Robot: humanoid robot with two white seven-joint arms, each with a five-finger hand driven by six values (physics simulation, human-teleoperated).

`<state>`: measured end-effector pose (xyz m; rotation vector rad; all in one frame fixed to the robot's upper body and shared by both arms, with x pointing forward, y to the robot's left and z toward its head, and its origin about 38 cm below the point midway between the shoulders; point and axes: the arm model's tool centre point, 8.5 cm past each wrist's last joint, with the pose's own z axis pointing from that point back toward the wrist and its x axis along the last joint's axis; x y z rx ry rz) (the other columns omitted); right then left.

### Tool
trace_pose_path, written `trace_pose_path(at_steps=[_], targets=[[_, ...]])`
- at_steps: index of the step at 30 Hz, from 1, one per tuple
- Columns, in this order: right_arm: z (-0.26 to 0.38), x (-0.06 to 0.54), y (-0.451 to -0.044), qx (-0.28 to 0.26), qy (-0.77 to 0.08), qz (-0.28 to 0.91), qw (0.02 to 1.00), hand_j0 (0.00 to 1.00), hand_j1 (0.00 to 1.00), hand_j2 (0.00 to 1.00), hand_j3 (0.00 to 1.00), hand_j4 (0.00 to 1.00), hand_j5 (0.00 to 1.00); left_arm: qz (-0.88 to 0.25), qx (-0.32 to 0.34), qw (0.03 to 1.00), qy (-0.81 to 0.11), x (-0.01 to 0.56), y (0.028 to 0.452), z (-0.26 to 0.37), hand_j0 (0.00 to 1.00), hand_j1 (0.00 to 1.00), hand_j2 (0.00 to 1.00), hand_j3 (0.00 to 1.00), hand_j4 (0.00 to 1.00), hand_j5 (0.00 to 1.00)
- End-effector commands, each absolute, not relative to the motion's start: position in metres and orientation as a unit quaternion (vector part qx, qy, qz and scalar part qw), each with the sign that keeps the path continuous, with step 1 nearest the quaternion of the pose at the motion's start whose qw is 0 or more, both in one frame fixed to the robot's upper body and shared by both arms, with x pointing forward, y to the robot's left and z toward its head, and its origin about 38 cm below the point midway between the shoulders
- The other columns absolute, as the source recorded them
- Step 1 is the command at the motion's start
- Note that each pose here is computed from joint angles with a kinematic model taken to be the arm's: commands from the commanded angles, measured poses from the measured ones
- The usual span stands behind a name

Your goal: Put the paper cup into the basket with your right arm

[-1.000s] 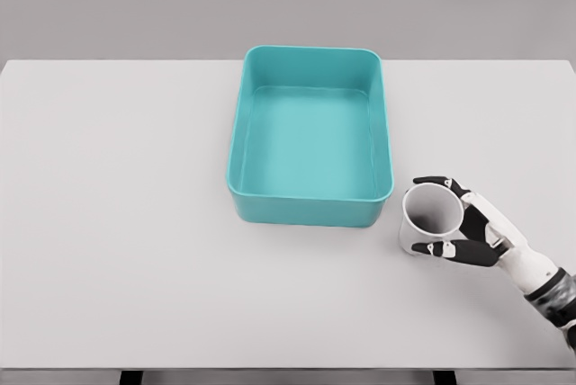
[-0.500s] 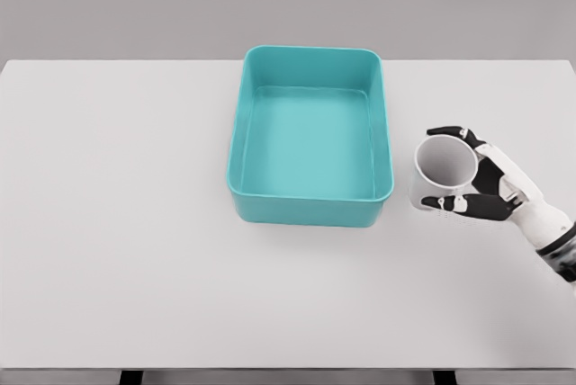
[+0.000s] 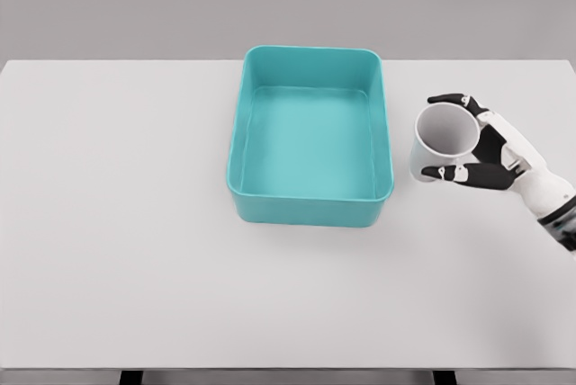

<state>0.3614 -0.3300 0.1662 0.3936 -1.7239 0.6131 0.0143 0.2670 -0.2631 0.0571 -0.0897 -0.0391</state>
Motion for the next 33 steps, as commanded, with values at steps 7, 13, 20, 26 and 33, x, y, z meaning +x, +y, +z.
trace_pose_path(at_steps=[7,13,20,26,33], targets=[[0.178,0.375,-0.322,0.164,-0.738,0.274,0.595,0.50,0.50,0.50,0.50,0.50,0.50,-0.019,0.028,0.998,-0.045,0.014,0.267,-0.263,1.00,1.00,1.00,1.00,1.00,1.00],[0.190,0.391,-0.304,0.174,-0.735,0.284,0.590,0.50,0.50,0.50,0.50,0.50,0.50,-0.019,0.028,0.998,-0.045,0.014,0.267,-0.263,1.00,1.00,1.00,1.00,1.00,1.00],[0.209,0.407,-0.289,0.175,-0.739,0.298,0.579,0.50,0.50,0.50,0.50,0.50,0.50,-0.019,0.028,0.998,-0.045,0.014,0.267,-0.263,1.00,1.00,1.00,1.00,1.00,1.00],[0.218,0.419,-0.276,0.178,-0.740,0.304,0.573,0.50,0.50,0.50,0.50,0.50,0.50,-0.019,0.028,0.998,-0.045,0.014,0.267,-0.263,1.00,1.00,1.00,1.00,1.00,1.00],[0.227,0.433,-0.249,0.179,-0.735,0.333,0.563,0.50,0.50,0.50,0.50,0.50,0.50,-0.019,0.028,0.998,-0.045,0.014,0.267,-0.263,1.00,1.00,1.00,1.00,1.00,1.00]])
